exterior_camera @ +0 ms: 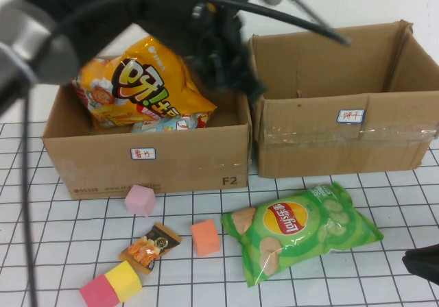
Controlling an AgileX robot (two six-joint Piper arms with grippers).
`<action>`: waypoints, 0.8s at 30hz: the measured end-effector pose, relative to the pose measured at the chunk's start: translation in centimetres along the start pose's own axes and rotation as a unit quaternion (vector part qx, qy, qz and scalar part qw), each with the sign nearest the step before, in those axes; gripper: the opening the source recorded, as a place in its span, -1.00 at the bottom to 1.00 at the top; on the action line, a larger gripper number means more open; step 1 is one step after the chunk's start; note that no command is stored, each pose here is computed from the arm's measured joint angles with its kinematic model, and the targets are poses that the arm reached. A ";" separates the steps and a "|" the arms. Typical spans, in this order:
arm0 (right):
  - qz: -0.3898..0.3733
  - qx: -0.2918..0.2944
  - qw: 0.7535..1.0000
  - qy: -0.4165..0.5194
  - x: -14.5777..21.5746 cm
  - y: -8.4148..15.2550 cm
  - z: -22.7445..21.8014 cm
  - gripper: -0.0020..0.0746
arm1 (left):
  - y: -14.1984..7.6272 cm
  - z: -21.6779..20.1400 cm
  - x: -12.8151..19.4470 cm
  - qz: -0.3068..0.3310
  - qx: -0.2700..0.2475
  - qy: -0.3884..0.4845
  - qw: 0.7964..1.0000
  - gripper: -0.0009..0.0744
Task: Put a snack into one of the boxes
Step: Place the biscuit in the biscuit box, then pick up the biscuit
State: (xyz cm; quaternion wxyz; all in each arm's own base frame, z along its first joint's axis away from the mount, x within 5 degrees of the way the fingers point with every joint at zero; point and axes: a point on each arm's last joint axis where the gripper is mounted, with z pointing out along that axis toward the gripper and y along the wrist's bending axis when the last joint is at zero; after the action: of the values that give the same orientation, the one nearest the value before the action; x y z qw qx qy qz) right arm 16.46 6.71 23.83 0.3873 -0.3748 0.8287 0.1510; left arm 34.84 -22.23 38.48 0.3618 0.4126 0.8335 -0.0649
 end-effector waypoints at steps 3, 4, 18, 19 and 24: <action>0.000 0.000 1.000 0.000 0.0 0.0 0.0 -0.95 | 0.0 -1.7 1.7 0.004 -0.004 0.097 0.995 -0.94; 0.001 -0.001 1.000 0.001 0.0 0.0 0.0 -0.95 | 0.0 -1.9 2.2 -0.004 -0.009 0.114 0.993 -0.95; -0.008 -0.036 0.999 0.009 0.2 0.6 0.1 -0.95 | -3.3 5.7 12.9 -0.109 0.022 0.301 0.947 -0.94; -0.009 -0.037 0.999 0.009 0.2 0.6 0.1 -0.95 | -3.4 5.9 13.4 -0.116 0.016 0.305 0.945 -0.92; -0.009 -0.040 0.999 0.010 0.2 0.7 0.1 -0.95 | -3.4 7.2 16.0 -0.139 -0.033 0.320 0.936 -0.62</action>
State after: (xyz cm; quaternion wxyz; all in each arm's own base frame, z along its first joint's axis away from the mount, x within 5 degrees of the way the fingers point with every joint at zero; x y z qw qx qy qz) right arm 15.91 7.10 23.62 0.3650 -0.3991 0.8223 0.1769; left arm 29.91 -17.13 22.04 0.0767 0.2788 0.9561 0.0487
